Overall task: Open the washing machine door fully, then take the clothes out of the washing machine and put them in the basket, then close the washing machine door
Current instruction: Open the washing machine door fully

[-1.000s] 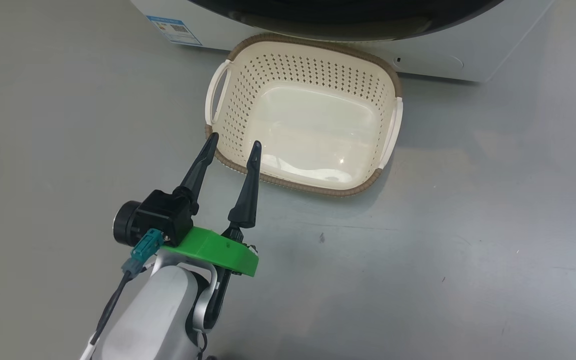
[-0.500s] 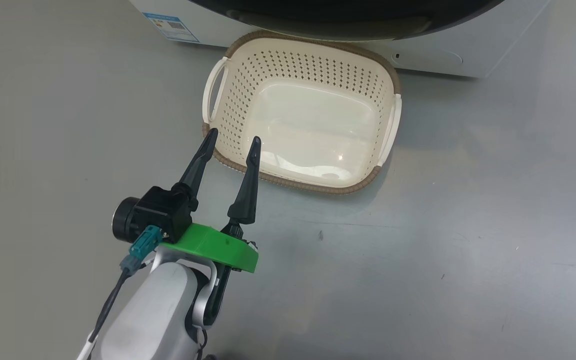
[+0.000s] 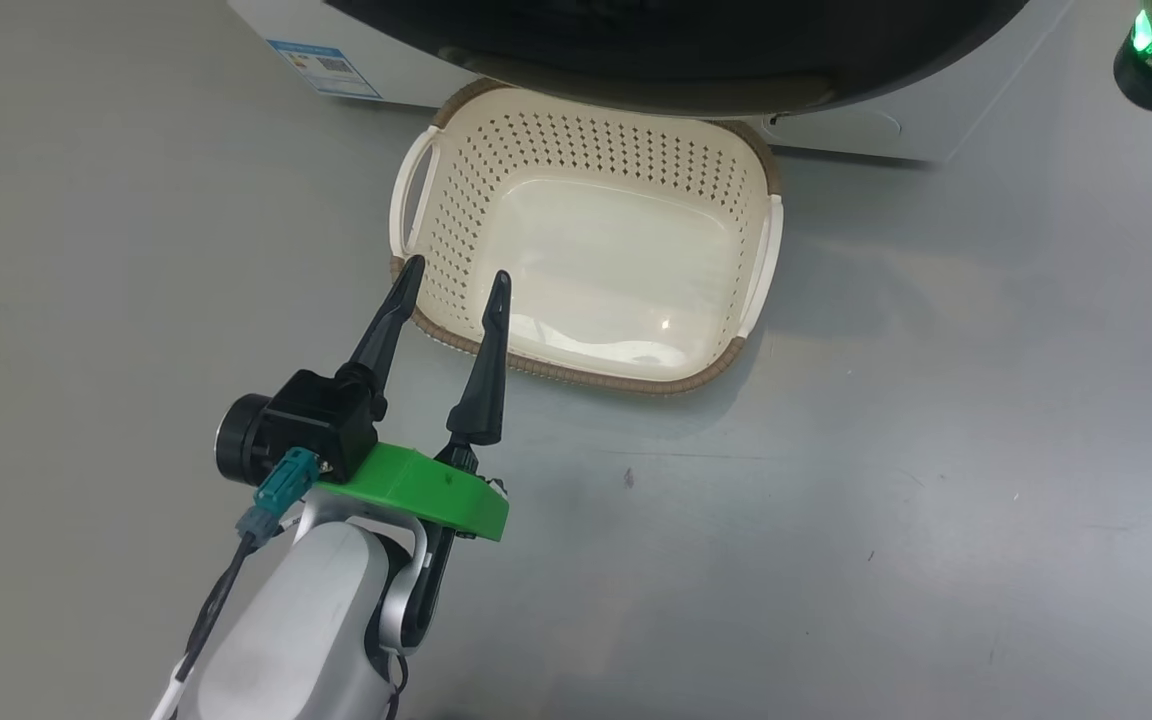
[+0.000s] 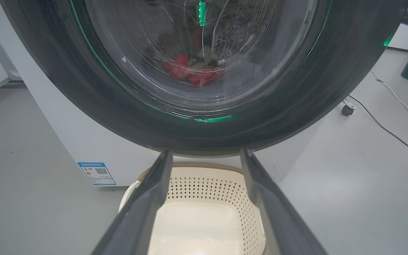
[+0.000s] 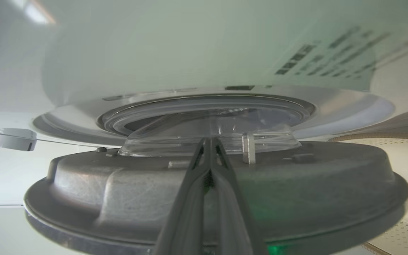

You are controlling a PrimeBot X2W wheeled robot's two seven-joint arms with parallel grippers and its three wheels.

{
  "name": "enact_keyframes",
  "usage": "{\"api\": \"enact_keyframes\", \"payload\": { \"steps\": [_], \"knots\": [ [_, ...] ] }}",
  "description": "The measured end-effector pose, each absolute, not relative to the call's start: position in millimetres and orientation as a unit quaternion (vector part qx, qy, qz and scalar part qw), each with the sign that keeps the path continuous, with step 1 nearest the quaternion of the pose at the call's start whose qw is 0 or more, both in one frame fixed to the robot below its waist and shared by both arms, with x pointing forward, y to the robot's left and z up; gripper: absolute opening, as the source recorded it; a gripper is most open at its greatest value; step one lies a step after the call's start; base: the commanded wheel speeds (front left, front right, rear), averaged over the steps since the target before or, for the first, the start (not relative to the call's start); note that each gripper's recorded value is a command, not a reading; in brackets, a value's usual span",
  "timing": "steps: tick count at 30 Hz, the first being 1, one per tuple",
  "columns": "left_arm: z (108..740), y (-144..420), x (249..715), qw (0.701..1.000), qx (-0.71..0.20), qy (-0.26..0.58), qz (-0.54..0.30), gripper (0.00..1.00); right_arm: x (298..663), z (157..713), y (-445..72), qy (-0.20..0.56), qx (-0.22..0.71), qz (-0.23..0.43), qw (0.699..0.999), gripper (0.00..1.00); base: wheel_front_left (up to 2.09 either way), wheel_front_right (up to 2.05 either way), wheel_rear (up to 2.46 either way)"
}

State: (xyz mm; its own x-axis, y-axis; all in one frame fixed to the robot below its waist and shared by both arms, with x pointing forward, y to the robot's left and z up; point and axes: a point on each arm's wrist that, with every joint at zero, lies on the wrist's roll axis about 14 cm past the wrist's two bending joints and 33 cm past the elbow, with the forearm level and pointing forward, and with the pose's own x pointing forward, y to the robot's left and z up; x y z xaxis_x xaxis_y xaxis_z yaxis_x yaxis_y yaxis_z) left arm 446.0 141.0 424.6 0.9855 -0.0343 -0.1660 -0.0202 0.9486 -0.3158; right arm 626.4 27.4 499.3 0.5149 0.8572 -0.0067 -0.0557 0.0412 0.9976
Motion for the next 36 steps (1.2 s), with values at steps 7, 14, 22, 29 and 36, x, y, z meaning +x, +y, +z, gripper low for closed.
{"api": "enact_keyframes", "payload": {
  "steps": [7,14,22,29,36],
  "knots": [
    [429.3,140.2,444.6,0.985,-0.151,0.080,-0.007,1.00,606.8,493.1,31.5,0.359,0.592,0.365,0.623,0.00,0.00,0.00,0.00],
    [438.6,138.7,442.0,0.986,-0.148,0.070,-0.011,1.00,585.0,489.1,36.0,0.377,0.592,0.369,0.609,0.00,0.00,0.00,0.00],
    [450.6,137.8,438.0,0.988,-0.144,0.057,-0.014,1.00,565.9,491.5,40.4,0.389,0.590,0.372,0.602,0.00,0.00,0.00,0.00],
    [454.8,139.9,425.9,0.988,-0.146,0.056,-0.009,1.00,546.3,492.9,45.0,0.396,0.596,0.373,0.590,0.00,0.00,0.00,0.00],
    [461.1,145.2,413.2,0.988,-0.147,0.050,0.001,1.00,527.0,494.7,52.4,0.406,0.599,0.374,0.580,0.00,0.00,0.00,0.00]
  ]
}}
